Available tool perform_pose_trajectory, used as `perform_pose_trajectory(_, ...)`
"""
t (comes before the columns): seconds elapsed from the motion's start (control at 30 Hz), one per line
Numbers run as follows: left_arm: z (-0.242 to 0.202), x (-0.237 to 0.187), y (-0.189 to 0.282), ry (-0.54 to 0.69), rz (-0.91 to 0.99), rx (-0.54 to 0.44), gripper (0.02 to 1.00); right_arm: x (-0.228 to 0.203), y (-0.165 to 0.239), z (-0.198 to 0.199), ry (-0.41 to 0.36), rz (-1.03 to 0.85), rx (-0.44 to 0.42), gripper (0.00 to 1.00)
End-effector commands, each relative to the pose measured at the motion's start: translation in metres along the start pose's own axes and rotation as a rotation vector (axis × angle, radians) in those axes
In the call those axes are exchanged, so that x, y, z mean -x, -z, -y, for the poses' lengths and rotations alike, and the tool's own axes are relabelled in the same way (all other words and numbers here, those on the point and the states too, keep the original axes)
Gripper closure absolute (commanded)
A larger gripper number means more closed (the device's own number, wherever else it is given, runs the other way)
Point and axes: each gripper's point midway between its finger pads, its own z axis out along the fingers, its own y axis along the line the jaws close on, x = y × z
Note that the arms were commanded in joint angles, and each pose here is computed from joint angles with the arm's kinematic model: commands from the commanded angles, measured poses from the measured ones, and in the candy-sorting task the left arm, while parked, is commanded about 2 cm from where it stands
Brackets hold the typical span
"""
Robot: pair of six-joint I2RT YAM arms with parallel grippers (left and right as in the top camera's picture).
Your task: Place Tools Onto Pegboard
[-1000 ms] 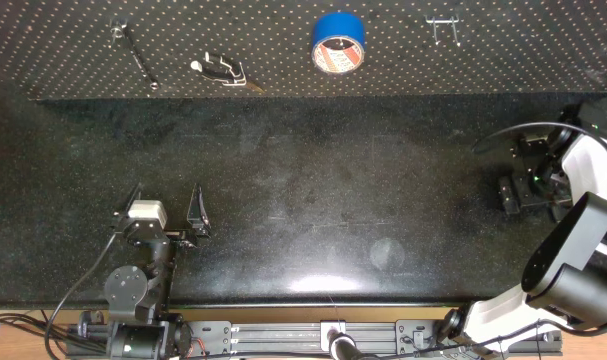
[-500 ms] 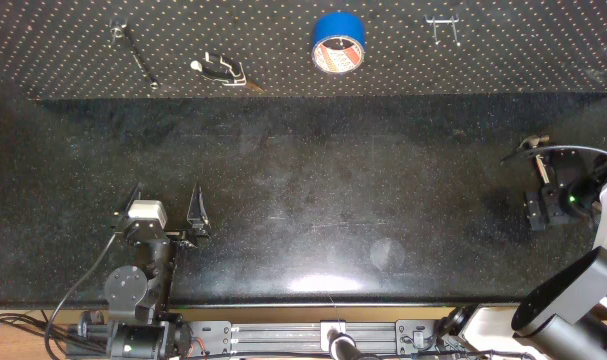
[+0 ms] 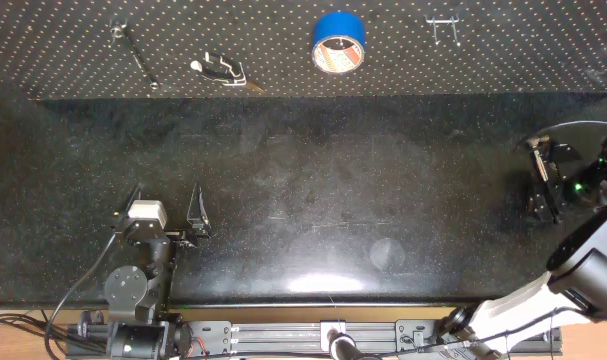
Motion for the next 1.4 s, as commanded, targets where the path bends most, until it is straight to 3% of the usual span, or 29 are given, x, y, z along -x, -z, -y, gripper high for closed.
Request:
perform_pose_trajectory(0.03,0.0,0.0,0.0,-0.013,0.001,-0.001,0.025,0.009,-0.002,0.009,0.039,-0.017,-0.032,0.08)
perform_pose_trajectory(0.33,0.0,0.0,0.0,-0.013,0.001,-0.001,0.025,0.023,-0.021,0.012,0.08,-0.052,-0.065,0.106)
perform_pose_trajectory(0.43,0.0,0.0,0.0,-0.013,0.001,-0.001,0.023,0.028,-0.023,0.008,0.08,-0.038,-0.054,0.185)
perform_pose_trajectory(0.5,0.0,0.0,0.0,-0.013,0.001,-0.001,0.023,0.032,-0.023,0.005,0.037,-0.015,-0.036,0.424)
perform_pose_trajectory(0.53,0.0,0.0,0.0,-0.013,0.001,-0.001,0.025,0.035,-0.023,0.003,0.025,0.002,-0.023,0.763)
perform_pose_trajectory(0.57,0.0,0.0,0.0,-0.013,0.001,-0.001,0.023,0.035,-0.024,0.002,0.014,0.007,-0.016,0.923)
perform_pose_trajectory(0.9,0.0,0.0,0.0,-0.013,0.001,-0.001,0.02,0.035,-0.025,-0.027,-0.003,0.0,0.087,0.925)
perform_pose_trajectory(1.0,0.0,0.0,0.0,-0.013,0.001,-0.001,0.023,0.089,0.01,-0.066,-0.082,0.294,0.248,0.925)
perform_pose_trajectory(1.1,0.0,0.0,0.0,-0.013,0.001,-0.001,0.023,0.091,0.033,-0.079,-0.101,0.475,0.173,0.925)
perform_pose_trajectory(1.2,0.0,0.0,0.0,-0.013,0.001,-0.001,0.023,0.091,0.056,-0.08,-0.195,0.635,0.074,0.925)
perform_pose_trajectory(1.3,0.0,0.0,0.0,-0.013,0.001,-0.001,0.023,0.085,0.079,-0.09,-0.278,0.697,0.063,0.925)
perform_pose_trajectory(1.33,0.0,0.0,0.0,-0.013,0.001,-0.001,0.025,0.086,0.093,-0.096,-0.284,0.732,0.056,0.925)
perform_pose_trajectory(1.4,0.0,0.0,0.0,-0.013,0.001,-0.001,0.023,0.097,0.118,-0.11,-0.208,0.813,0.019,0.925)
